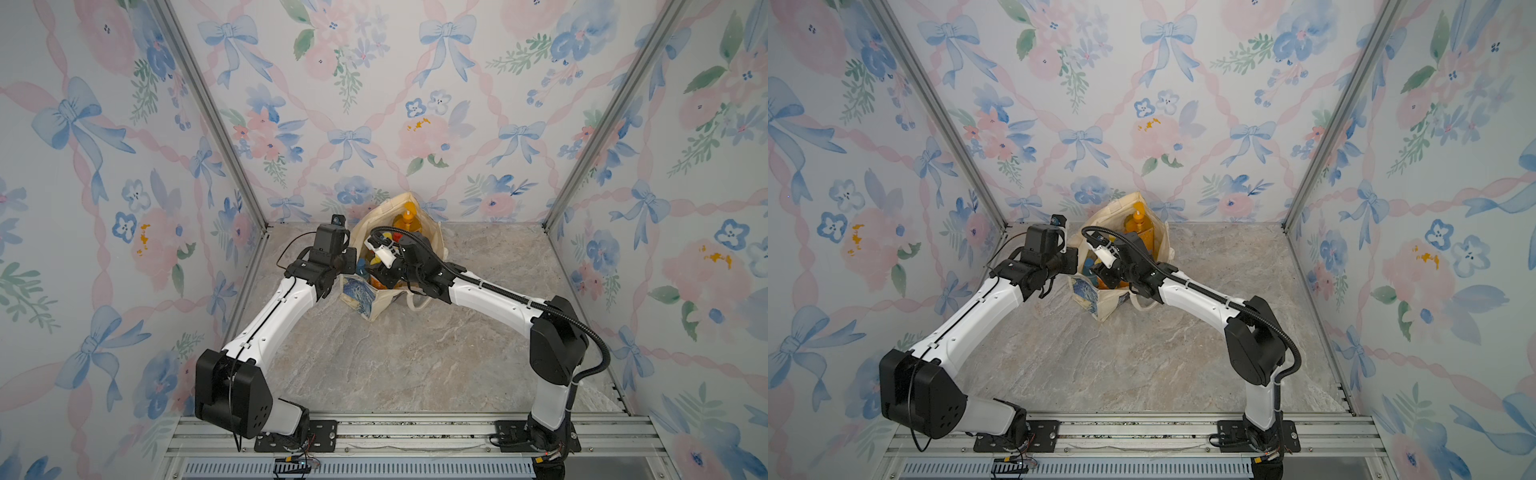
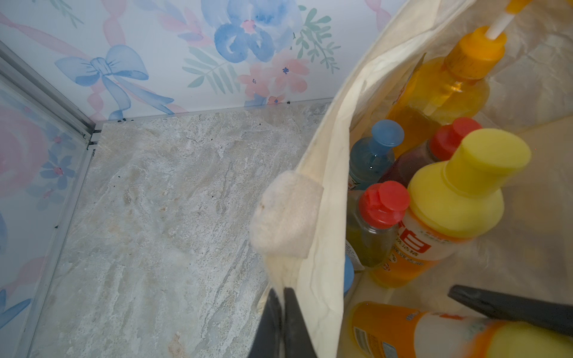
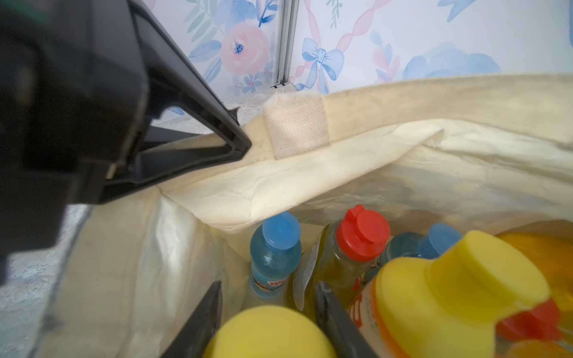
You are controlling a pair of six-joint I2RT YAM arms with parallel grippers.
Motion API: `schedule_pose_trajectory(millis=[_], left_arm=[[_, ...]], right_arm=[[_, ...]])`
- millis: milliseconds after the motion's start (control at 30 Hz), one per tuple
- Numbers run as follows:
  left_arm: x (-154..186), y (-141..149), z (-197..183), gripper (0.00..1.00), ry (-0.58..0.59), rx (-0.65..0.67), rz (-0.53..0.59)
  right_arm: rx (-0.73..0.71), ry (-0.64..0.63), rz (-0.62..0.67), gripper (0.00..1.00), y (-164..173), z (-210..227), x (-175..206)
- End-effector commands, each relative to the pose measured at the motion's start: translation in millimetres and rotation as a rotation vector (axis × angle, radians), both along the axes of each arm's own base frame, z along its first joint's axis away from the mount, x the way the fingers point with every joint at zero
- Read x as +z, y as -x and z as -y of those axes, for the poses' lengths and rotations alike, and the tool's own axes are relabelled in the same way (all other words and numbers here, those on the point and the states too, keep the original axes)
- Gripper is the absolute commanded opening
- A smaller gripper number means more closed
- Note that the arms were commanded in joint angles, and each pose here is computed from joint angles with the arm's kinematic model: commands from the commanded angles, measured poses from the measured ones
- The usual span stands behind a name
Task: Pack dish soap into the shopping bag
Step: Place the bottle of dish soap in the shopping bag.
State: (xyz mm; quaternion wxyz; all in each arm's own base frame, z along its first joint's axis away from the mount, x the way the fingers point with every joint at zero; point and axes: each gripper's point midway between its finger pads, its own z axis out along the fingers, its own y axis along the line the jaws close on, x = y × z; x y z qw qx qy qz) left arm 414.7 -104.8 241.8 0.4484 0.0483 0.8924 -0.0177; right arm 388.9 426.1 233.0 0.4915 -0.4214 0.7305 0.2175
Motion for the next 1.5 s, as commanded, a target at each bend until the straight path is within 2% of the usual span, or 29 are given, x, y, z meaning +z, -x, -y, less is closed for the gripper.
schedule_pose_trajectory(millis=[0,533,1067,1467], left_arm=[[5,7,-2,0.0,-0.013,-0.02,-0.012],[30,4,2,0.0,0.017,-0.03,0.039],[42,3,1,0.0,0.029,-0.021,0.067],[48,5,0,0.0,0.027,-0.024,0.08]], right_arm=[[-0.016,-0.148,0.122,0.0,-19,-6,55],[0.015,-0.155,0.091,0.0,-19,-20,31],[0.032,-0.107,0.044,0.0,-22,-38,-13],[-0.027,-0.21,0.12,0.0,-35,-38,19]])
